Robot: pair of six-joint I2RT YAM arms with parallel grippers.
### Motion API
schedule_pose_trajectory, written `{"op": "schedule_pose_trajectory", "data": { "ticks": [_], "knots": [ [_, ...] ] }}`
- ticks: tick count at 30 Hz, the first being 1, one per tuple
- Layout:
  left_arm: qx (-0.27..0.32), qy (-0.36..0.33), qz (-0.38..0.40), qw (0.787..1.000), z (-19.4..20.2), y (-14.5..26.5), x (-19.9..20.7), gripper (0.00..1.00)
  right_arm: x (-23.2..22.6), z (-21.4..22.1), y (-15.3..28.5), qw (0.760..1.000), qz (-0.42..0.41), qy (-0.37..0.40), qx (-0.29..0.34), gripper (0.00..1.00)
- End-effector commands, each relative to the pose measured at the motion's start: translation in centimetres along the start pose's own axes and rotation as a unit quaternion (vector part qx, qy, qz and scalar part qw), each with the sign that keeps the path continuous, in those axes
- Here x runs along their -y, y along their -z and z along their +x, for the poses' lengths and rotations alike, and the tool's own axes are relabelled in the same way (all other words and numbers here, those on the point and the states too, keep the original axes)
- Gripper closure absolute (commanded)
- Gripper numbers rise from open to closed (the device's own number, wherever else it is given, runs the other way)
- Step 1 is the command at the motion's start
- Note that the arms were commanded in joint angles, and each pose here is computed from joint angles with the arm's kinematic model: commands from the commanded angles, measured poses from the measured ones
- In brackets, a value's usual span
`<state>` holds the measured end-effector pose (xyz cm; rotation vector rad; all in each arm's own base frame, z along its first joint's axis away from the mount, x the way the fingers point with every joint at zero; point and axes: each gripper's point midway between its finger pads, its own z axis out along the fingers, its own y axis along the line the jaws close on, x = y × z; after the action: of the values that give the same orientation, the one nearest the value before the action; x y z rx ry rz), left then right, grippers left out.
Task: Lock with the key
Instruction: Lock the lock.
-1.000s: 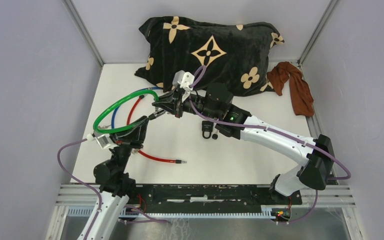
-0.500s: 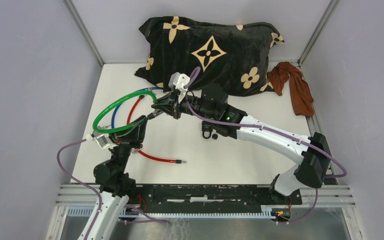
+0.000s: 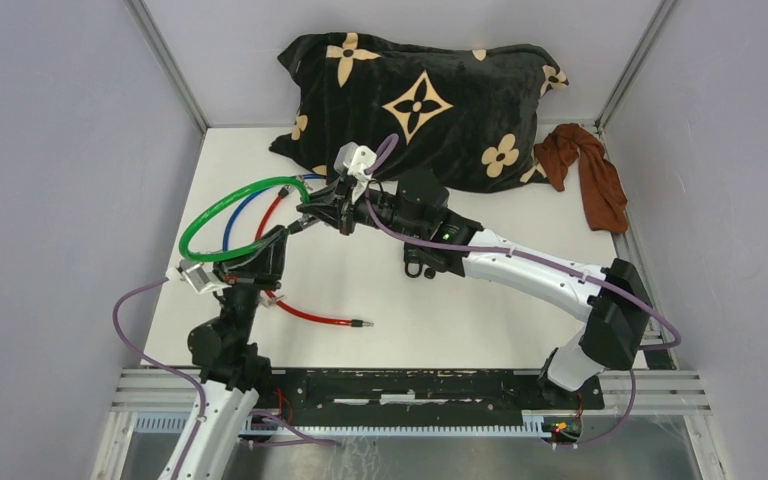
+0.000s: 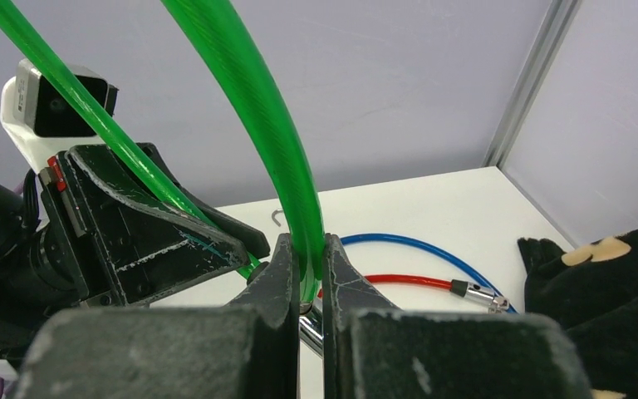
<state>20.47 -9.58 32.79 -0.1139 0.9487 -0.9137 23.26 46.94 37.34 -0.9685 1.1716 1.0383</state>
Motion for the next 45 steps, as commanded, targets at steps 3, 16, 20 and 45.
{"op": "schedule_pose_trajectory", "data": {
  "ticks": [3, 16, 20, 45],
  "knots": [
    [0.116, 0.051, 0.039, 0.991, -6.9, -1.2, 3.4, 0.98, -2.4, 3.4, -0.2, 0.998, -0.042, -0.038, -0.022, 1.00],
    [0.094, 0.032, 0.023, 0.995, -5.6, -1.1, 2.1, 0.98, -2.2, 2.9, -0.6, 0.998, -0.042, -0.032, -0.025, 0.82],
    [0.078, 0.002, 0.030, 0.997, -4.8, -0.9, 2.0, 0.98, -2.0, 1.5, -0.6, 0.999, -0.041, -0.019, -0.015, 0.77],
    [0.064, -0.023, 0.052, 0.996, -4.2, -0.5, 2.7, 0.98, -1.2, 2.7, 2.8, 0.983, -0.100, 0.089, -0.125, 0.02]
  ]
}}
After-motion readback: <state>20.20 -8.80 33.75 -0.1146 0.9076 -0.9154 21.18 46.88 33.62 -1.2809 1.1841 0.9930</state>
